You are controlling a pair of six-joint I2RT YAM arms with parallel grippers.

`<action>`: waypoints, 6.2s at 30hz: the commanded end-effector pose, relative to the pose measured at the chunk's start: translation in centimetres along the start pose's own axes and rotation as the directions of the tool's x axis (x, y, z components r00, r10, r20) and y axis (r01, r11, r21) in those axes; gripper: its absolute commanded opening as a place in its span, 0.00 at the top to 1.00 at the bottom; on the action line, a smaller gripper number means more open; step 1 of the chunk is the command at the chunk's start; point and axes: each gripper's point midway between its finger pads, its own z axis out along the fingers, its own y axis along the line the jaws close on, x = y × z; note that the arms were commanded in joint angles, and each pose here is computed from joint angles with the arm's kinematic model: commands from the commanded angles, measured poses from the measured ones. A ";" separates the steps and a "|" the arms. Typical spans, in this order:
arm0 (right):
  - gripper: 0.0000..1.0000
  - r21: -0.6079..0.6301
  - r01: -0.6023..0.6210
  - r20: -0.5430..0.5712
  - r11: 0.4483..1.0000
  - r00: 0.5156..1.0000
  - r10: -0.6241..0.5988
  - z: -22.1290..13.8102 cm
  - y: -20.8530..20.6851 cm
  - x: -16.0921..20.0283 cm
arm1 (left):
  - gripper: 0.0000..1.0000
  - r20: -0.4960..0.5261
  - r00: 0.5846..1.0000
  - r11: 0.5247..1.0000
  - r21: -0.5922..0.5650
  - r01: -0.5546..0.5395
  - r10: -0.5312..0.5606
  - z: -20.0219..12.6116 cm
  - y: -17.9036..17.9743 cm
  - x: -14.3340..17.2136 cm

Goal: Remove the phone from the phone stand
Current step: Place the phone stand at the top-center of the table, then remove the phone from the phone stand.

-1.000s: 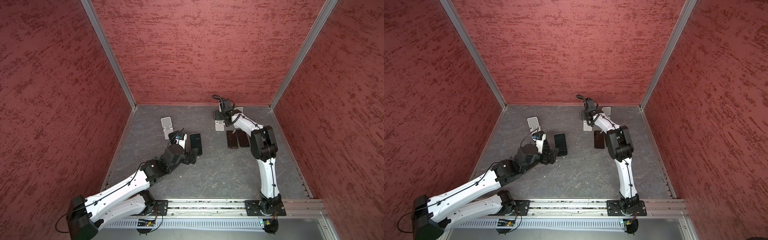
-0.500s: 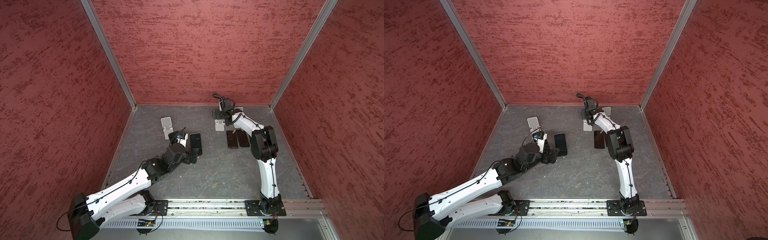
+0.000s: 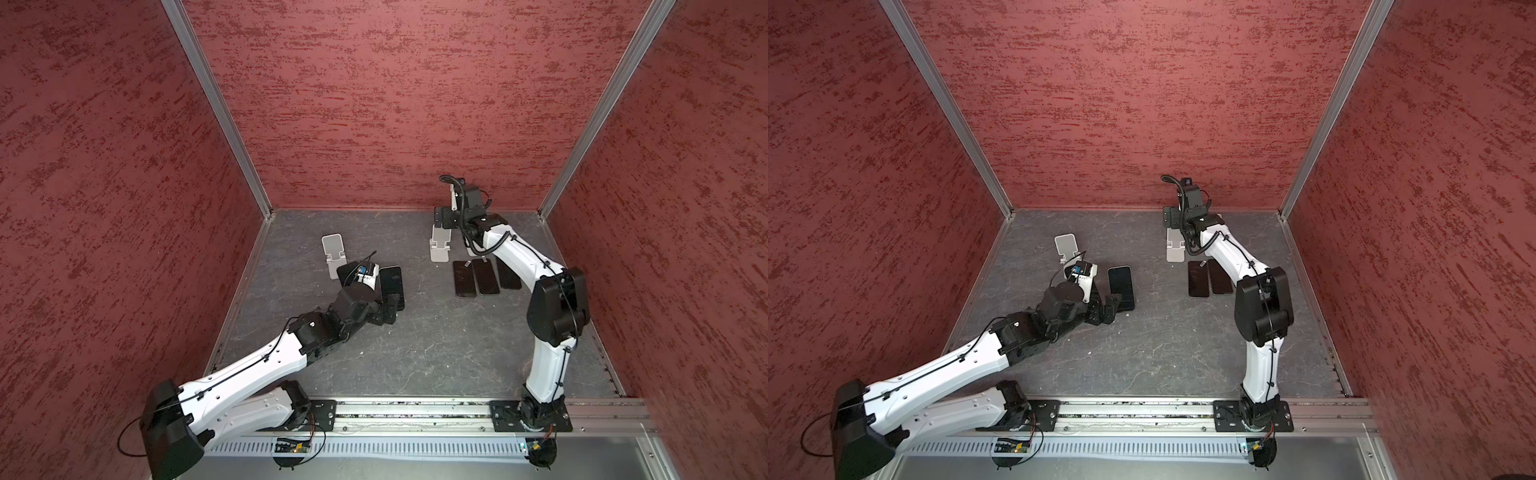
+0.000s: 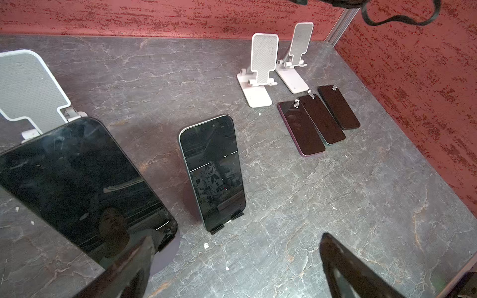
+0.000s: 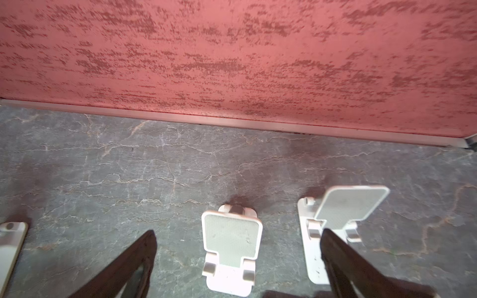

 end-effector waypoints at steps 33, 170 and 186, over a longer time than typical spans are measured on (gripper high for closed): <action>0.01 -0.098 -0.119 -0.229 0.988 0.969 0.094 -10.4 -0.1 14.4 | 0.00 -0.113 0.993 0.981 -0.193 -0.001 -0.021 0.8 0.4 -0.2; 0.01 -0.139 -0.117 -0.228 0.983 0.970 0.083 -9.5 -0.2 18.8 | 0.09 -0.134 0.948 0.841 -0.508 0.184 -0.288 14.0 2.2 3.8; 0.01 -0.142 -0.119 -0.245 0.983 0.966 0.082 -8.9 0.1 19.2 | 0.16 -0.138 0.951 0.832 -0.529 0.165 -0.276 13.9 3.1 4.4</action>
